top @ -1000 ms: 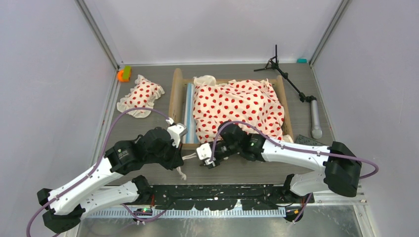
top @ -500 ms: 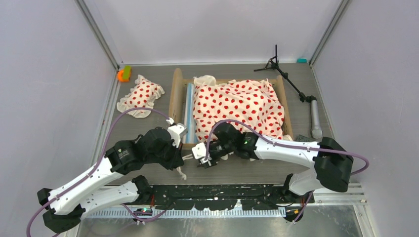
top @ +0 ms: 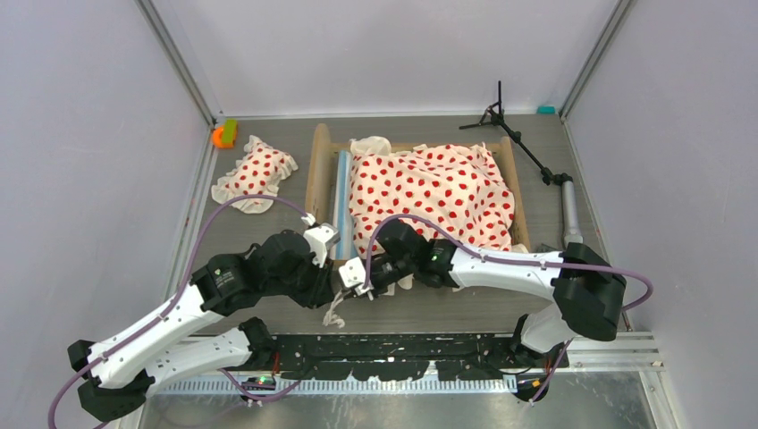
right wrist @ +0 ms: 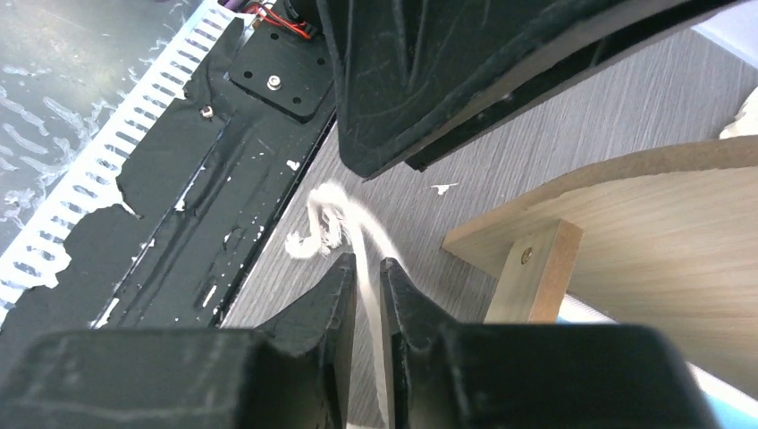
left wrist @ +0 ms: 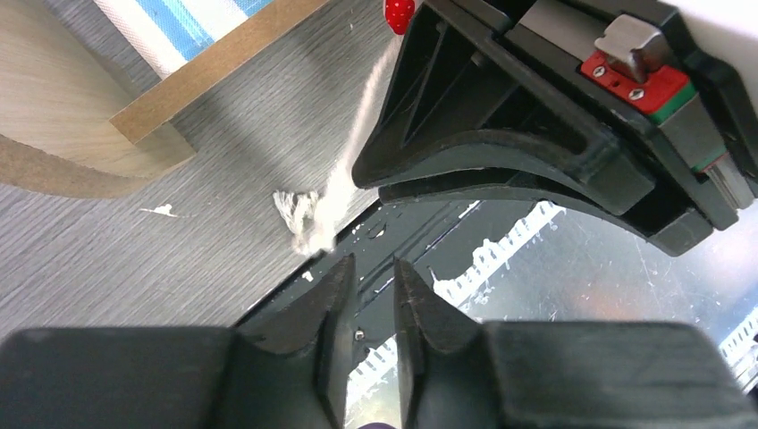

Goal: Set up the pet bed
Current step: Cross the ropes on the bed frame.

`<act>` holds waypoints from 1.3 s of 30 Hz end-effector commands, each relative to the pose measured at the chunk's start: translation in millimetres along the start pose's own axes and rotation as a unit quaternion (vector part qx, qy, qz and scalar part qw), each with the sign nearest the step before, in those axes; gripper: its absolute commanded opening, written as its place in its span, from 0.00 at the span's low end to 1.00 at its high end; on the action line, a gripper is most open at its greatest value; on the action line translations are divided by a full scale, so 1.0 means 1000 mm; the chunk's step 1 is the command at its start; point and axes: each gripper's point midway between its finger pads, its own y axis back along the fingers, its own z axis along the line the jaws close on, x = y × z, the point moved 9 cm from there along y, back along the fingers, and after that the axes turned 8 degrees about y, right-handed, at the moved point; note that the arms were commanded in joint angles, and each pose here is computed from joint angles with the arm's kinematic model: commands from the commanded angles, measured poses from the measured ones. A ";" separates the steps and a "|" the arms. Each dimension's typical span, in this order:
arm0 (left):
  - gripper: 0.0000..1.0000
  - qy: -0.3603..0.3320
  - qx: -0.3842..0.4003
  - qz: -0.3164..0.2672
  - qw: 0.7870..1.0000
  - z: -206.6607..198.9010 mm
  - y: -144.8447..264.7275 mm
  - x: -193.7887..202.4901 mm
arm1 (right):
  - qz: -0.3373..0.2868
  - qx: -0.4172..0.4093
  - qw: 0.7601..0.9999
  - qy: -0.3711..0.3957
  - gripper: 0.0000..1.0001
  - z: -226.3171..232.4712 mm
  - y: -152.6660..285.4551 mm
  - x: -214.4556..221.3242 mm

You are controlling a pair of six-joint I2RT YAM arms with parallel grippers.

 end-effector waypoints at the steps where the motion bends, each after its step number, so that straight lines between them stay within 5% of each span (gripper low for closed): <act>1: 0.29 0.006 0.008 -0.017 1.000 -0.003 0.003 -0.005 | -0.032 0.009 0.999 0.022 0.17 -0.005 -0.001 -0.013; 5: 0.41 0.013 0.001 -0.032 0.999 -0.002 0.008 -0.007 | -0.024 0.003 0.999 0.028 0.04 0.001 0.004 -0.011; 10: 0.50 0.024 -0.011 -0.069 0.997 0.001 0.014 -0.009 | 0.011 -0.011 1.000 0.022 0.01 0.013 0.017 -0.008; 14: 0.53 0.043 -0.028 -0.098 0.994 0.005 0.012 -0.011 | 0.007 0.023 1.000 -0.009 0.14 0.020 0.029 -0.014; 17: 0.53 0.056 -0.028 -0.122 0.991 0.006 0.006 -0.014 | -0.020 0.122 0.989 -0.083 0.21 0.020 0.033 -0.020; 26: 0.54 0.055 -0.037 -0.137 0.988 0.007 0.000 -0.018 | -0.034 0.400 0.865 -0.302 0.18 0.040 0.013 -0.046; 33: 0.57 0.049 -0.043 -0.149 0.987 0.011 0.006 -0.017 | 0.036 0.613 0.663 -0.428 0.30 0.044 0.009 -0.041; 39: 0.61 0.047 -0.048 -0.166 0.984 0.014 0.012 -0.016 | 0.057 0.659 0.596 -0.455 0.40 0.058 0.003 -0.014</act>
